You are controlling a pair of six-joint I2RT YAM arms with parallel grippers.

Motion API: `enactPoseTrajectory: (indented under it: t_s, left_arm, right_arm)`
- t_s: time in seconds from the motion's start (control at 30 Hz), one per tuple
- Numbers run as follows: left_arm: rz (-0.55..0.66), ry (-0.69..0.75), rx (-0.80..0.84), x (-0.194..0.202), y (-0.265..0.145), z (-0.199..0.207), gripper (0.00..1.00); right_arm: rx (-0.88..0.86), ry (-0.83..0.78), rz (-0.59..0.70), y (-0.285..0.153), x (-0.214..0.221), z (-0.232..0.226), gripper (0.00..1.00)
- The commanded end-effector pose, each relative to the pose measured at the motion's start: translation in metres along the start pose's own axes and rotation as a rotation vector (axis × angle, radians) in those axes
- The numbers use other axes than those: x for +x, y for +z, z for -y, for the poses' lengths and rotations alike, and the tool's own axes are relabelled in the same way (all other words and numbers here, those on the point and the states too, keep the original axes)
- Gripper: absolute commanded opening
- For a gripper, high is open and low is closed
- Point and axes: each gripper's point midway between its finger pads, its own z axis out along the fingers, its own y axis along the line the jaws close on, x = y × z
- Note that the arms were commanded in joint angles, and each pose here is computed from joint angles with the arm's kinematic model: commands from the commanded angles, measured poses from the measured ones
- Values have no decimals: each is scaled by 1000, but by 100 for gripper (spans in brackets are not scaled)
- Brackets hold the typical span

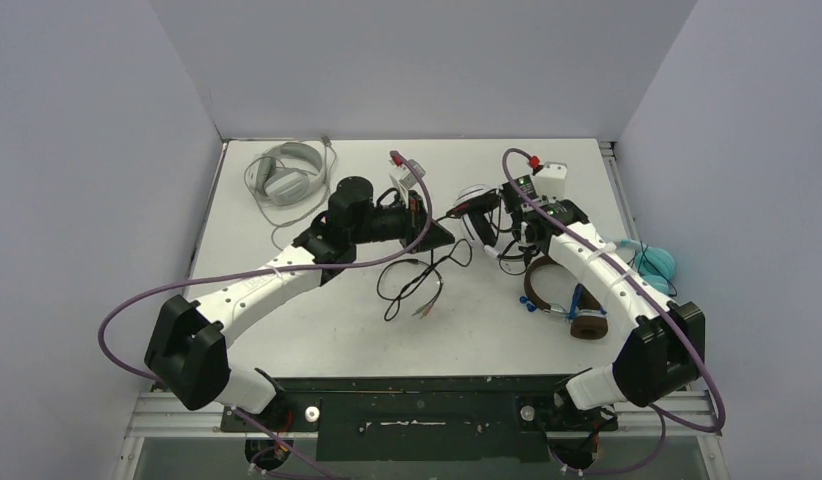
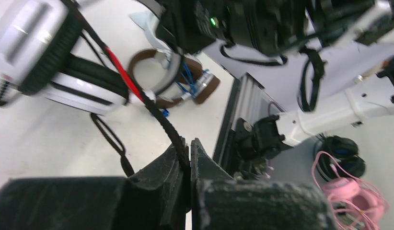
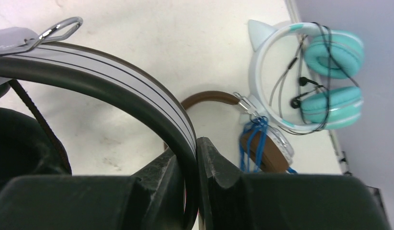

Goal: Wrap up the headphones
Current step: Wrap the headphones cable around the headphones.

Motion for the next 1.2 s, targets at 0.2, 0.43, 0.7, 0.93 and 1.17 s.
enactPoseTrajectory:
  t_s: [0.2, 0.43, 0.7, 0.93, 1.17]
  left_arm:
    - [-64, -42, 104, 44, 9, 28, 0]
    - [-101, -83, 87, 78, 23, 7, 10]
    - [-54, -105, 120, 90, 42, -4, 12]
    - [24, -56, 42, 95, 50, -31, 21]
    - [158, -22, -1, 83, 46, -42, 15]
  right_arm:
    - [-304, 409, 151, -23, -86, -20, 0]
    - [-496, 494, 158, -55, -108, -27, 0]
    - [-647, 528, 142, -88, -123, -39, 0]
    - [-694, 512, 132, -121, -139, -28, 0]
    - [-643, 483, 122, -137, -142, -6, 0]
